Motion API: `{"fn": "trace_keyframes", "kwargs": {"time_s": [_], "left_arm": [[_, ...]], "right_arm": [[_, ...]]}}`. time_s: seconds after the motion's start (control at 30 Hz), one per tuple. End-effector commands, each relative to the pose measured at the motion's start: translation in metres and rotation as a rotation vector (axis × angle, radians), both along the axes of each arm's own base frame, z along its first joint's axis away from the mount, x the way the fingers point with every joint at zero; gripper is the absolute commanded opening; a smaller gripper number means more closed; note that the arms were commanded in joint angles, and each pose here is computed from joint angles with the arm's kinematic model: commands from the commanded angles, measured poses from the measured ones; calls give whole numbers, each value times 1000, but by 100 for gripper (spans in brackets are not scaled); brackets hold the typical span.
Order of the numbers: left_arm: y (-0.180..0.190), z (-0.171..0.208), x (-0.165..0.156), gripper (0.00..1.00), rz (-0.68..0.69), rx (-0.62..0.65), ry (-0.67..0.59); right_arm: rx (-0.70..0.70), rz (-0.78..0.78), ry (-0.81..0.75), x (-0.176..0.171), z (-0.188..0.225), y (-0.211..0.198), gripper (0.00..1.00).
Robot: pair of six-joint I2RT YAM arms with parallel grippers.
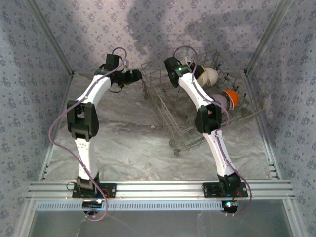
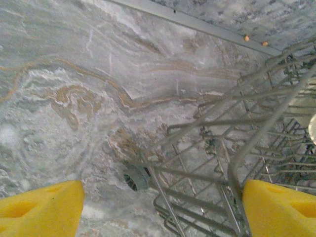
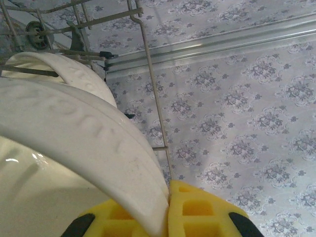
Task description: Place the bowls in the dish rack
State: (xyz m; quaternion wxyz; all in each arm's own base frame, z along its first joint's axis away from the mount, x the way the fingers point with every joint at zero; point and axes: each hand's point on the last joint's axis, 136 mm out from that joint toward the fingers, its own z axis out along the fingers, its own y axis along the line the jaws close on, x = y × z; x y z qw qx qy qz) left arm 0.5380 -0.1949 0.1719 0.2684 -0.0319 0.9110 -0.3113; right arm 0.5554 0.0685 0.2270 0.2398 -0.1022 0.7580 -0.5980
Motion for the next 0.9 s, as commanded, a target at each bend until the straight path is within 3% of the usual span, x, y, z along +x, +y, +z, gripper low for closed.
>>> {"fn": "trace_keyframes", "kwargs": {"time_s": [0.0,0.43,0.87], "left_arm": [[-24,-3,-29,82,-86,-25,45],[-25,3,-42,80,-90,-22,37],[9,10,-39,83,24,16,28]], "right_arm": [[-59,-64,-45,-15,38,-23,0],[-78,-49,-18,-11,24,-13,0],[-80,-12,40,-6,-4,3,0]]}}
